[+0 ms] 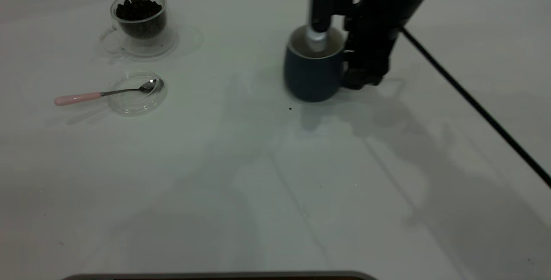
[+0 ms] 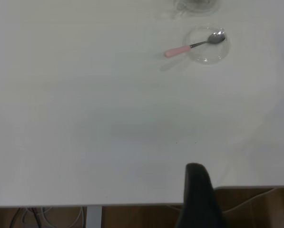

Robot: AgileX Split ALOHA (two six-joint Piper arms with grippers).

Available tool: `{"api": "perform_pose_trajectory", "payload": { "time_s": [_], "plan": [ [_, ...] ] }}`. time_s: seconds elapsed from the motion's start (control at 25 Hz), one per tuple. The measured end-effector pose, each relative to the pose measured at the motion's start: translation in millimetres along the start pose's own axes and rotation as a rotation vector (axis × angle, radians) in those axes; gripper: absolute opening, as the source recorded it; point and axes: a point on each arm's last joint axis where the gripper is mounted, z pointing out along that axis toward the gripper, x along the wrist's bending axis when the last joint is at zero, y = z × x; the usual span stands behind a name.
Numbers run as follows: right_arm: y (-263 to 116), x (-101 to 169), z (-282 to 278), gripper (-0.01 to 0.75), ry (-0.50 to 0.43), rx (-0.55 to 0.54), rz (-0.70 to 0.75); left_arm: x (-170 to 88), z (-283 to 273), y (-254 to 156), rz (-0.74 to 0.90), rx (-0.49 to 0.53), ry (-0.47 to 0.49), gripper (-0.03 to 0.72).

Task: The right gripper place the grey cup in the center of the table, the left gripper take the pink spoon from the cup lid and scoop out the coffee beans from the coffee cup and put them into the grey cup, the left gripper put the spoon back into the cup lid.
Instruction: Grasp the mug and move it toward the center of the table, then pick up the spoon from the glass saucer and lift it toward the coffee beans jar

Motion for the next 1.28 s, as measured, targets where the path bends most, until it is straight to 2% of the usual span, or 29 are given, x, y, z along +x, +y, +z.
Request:
{"api": "perform_pose_trajectory", "payload": {
  "time_s": [0.28,0.48,0.72,0.88,1.08,1.16,1.28],
  "plan": [
    [36.4,17.8,0.9,0.591,-0.025,-0.077,0.064,0.0,0.0,0.0,0.001,0.0,0.0,0.548],
    [42.7,13.2,-19.1,0.591,0.022,-0.081,0.201,0.0,0.0,0.0,0.001,0.0,0.0,0.548],
    [40.9,-20.0,-122.6,0.591,0.118,-0.059,0.494,0.0,0.0,0.0,0.001,0.0,0.0,0.548],
    [22.5,-26.0,-193.6,0.591,0.19,0.049,0.694,0.0,0.0,0.0,0.001,0.0,0.0,0.548],
    [5.2,-18.5,-263.8,0.591,0.158,0.211,0.825,0.0,0.0,0.0,0.001,0.0,0.0,0.548],
    [2.5,-14.1,-291.3,0.591,0.138,0.216,0.85,0.0,0.0,0.0,0.001,0.0,0.0,0.548],
    [0.0,-6.8,-327.9,0.591,0.089,0.155,0.865,0.0,0.0,0.0,0.001,0.0,0.0,0.548]
  ]
}}
